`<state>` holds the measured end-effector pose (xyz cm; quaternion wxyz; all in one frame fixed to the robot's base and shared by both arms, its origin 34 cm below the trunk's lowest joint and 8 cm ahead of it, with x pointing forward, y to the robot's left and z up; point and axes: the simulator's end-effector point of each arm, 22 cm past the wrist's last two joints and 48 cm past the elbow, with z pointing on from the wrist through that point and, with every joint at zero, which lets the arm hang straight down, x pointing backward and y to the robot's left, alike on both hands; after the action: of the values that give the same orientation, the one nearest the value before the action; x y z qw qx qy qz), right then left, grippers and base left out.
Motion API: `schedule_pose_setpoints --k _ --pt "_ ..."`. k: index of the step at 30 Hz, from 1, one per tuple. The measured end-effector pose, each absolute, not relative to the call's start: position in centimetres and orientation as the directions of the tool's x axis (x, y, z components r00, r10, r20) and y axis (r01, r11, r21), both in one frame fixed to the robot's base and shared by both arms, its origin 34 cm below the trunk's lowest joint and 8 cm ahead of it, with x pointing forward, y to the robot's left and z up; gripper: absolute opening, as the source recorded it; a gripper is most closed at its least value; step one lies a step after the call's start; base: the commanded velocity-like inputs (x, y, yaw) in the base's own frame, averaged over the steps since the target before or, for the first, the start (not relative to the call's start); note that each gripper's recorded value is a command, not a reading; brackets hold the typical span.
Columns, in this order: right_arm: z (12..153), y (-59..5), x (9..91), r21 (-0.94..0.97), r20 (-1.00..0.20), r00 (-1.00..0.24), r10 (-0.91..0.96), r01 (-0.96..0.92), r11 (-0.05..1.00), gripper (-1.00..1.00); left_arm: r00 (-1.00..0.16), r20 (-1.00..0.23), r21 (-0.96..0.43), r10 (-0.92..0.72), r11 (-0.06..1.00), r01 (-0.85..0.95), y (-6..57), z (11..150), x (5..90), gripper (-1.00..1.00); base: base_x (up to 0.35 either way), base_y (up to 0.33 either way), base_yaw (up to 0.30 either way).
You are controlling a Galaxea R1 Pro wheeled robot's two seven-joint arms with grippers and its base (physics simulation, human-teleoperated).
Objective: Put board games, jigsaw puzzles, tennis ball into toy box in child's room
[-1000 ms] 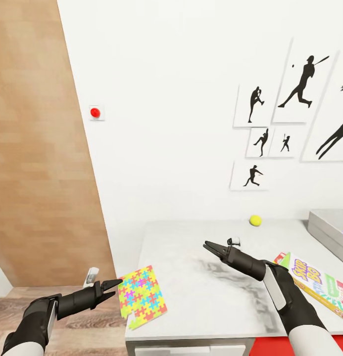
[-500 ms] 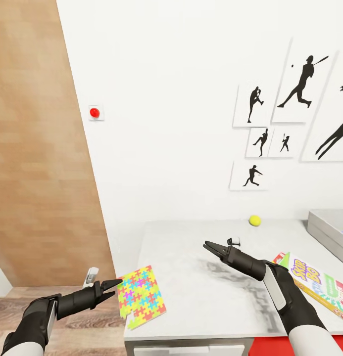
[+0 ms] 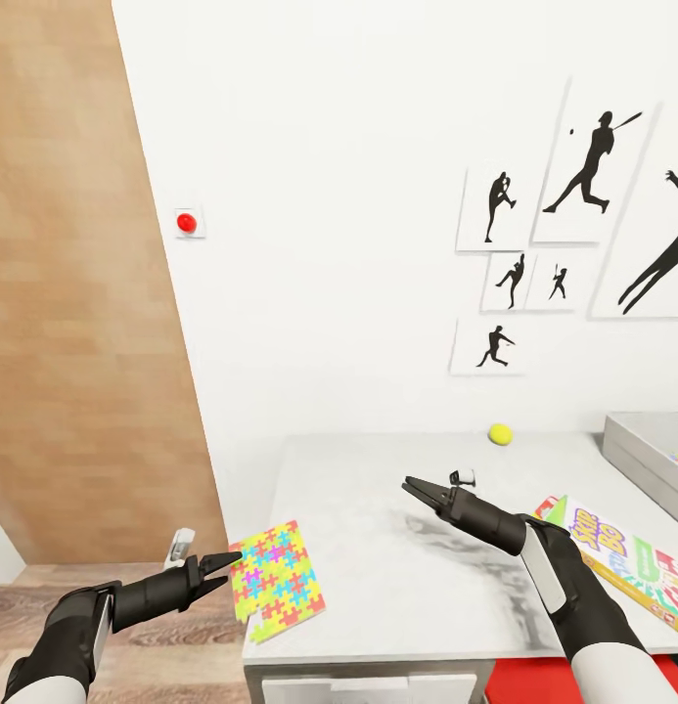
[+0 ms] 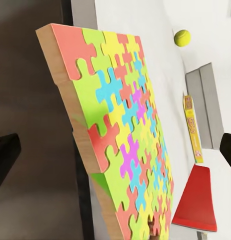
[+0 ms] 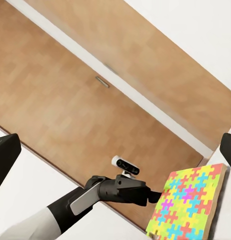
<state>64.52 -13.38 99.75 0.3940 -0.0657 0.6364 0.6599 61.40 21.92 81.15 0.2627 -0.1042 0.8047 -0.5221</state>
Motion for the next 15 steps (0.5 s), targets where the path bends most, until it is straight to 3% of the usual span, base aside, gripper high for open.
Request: schedule_pose_setpoints --k 15 --pt "99.73 -13.30 64.49 0.789 -0.587 -0.682 0.437 -0.603 0.119 1.00 -0.840 -0.315 -0.895 -0.442 0.433 0.108 21.92 81.17 61.42 1.00 -0.002 -0.023 0.000"
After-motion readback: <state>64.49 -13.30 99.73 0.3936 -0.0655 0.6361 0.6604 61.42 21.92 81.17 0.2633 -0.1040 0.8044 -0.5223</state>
